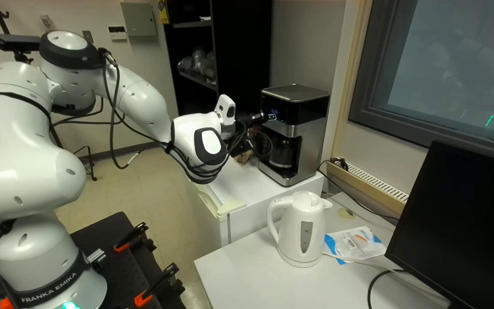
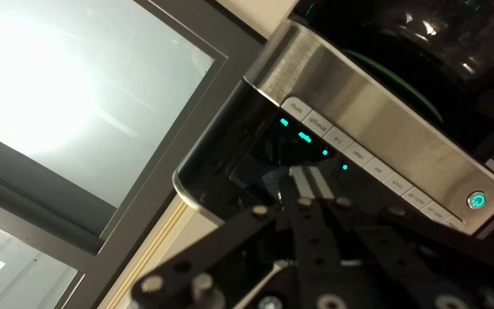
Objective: Press the coffee maker
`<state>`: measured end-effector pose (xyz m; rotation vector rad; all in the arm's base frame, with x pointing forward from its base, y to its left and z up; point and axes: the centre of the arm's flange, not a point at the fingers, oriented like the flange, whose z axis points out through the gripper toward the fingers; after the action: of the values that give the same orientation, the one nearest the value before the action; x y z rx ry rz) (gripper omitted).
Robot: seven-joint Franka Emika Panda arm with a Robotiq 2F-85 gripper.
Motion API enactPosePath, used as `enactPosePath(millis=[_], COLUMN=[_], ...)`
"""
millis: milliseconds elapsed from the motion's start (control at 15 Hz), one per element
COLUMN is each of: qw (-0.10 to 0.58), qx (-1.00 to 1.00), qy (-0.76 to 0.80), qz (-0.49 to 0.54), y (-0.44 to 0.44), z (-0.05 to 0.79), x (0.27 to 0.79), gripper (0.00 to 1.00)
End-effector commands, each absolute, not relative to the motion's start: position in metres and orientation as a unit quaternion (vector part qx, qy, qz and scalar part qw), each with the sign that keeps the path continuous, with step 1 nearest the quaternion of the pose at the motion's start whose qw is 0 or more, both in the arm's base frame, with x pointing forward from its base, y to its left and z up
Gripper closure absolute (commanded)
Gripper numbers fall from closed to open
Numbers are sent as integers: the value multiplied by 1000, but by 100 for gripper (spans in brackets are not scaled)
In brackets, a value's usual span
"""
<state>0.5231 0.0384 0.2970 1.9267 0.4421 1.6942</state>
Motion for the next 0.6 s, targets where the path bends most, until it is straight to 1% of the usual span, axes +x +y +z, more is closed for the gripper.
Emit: enactPosePath(millis=[0,533], qw=[236,185], qx=[754,853], qy=[147,105], qz=[595,477], y=[39,40], z=[323,349], x=[507,503], gripper=[97,97])
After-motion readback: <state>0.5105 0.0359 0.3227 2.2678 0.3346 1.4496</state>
